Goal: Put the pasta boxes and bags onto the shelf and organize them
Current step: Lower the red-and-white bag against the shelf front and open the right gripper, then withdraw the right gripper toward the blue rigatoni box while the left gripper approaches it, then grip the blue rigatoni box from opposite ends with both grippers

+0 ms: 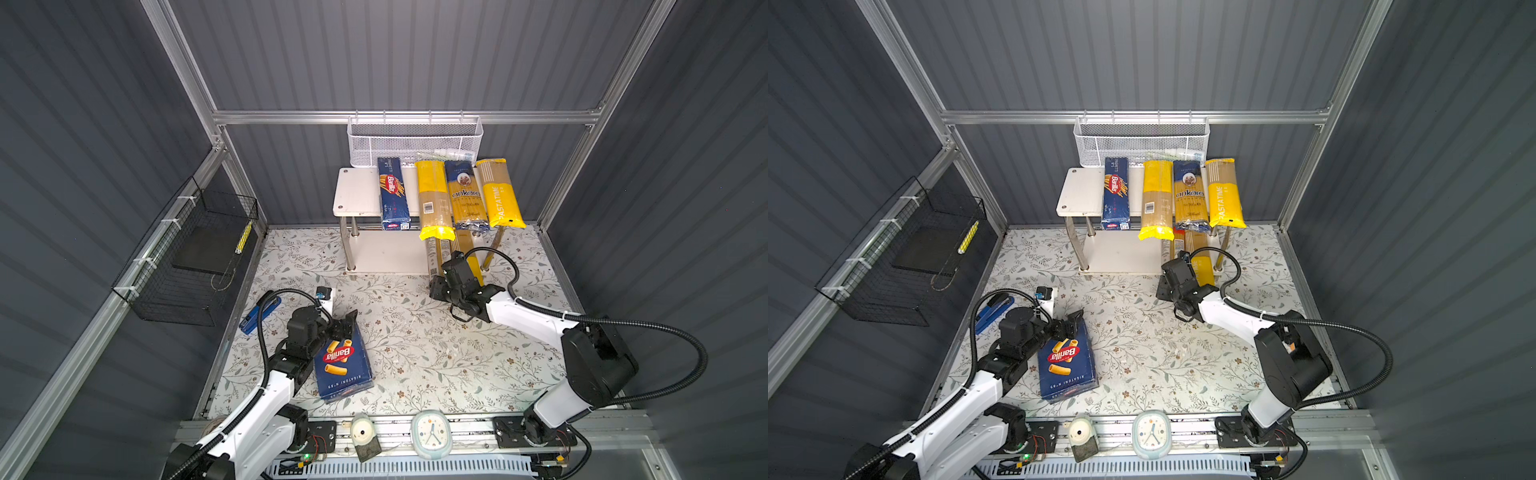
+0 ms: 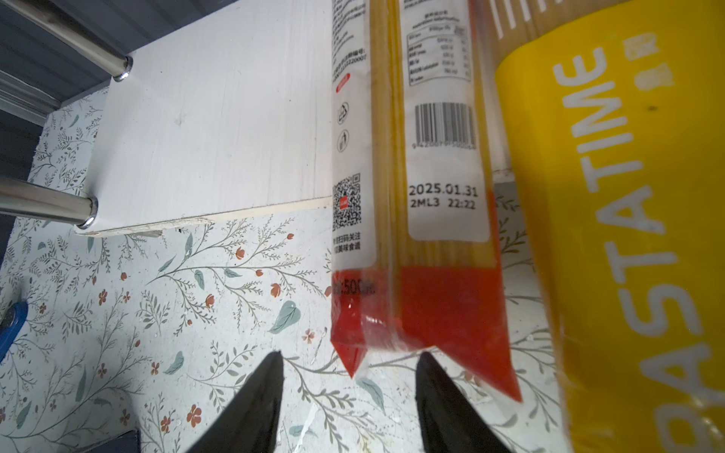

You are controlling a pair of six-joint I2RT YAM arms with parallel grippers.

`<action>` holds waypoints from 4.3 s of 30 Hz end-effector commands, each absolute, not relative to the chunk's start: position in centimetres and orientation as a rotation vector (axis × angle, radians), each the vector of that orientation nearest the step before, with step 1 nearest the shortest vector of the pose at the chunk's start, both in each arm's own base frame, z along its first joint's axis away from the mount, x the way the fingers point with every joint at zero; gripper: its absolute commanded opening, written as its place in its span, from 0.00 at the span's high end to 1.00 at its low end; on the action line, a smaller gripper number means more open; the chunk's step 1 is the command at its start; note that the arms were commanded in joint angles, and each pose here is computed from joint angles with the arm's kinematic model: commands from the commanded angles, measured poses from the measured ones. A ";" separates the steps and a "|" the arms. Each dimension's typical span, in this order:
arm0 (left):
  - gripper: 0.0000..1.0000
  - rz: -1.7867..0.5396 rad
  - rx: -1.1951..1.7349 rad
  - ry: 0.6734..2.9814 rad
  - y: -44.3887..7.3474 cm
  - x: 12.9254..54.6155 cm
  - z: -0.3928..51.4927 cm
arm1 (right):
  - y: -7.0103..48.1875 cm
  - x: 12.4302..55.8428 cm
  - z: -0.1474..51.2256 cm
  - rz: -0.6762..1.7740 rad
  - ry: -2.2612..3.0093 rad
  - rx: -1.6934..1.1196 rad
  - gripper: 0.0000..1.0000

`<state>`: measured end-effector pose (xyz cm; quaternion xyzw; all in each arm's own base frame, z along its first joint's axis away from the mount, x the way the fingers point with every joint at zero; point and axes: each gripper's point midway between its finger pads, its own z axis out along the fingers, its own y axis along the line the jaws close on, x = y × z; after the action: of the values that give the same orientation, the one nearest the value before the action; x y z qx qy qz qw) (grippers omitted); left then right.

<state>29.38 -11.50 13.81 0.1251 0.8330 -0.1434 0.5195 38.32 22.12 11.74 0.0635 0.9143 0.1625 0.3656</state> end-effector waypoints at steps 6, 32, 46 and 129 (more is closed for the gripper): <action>0.00 -0.317 0.263 2.003 -11.0 29.6 14.3 | 22.6 40.4 11.4 0.452 2.329 0.184 0.44; 0.00 -0.494 -0.393 2.391 -5.7 26.1 14.6 | 29.0 28.4 16.1 0.725 2.420 -0.433 0.37; 0.00 -0.518 -0.661 2.390 -4.6 22.7 10.0 | 39.8 26.2 14.8 1.090 2.248 -0.436 0.36; 0.00 -0.466 -0.482 2.521 -7.7 20.8 12.1 | 33.0 26.2 15.3 0.981 2.276 -0.568 0.22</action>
<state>25.20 -9.43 14.92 -0.0987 0.9175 -0.1882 0.3363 26.13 31.28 14.72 -0.1597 0.8684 0.3523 0.3103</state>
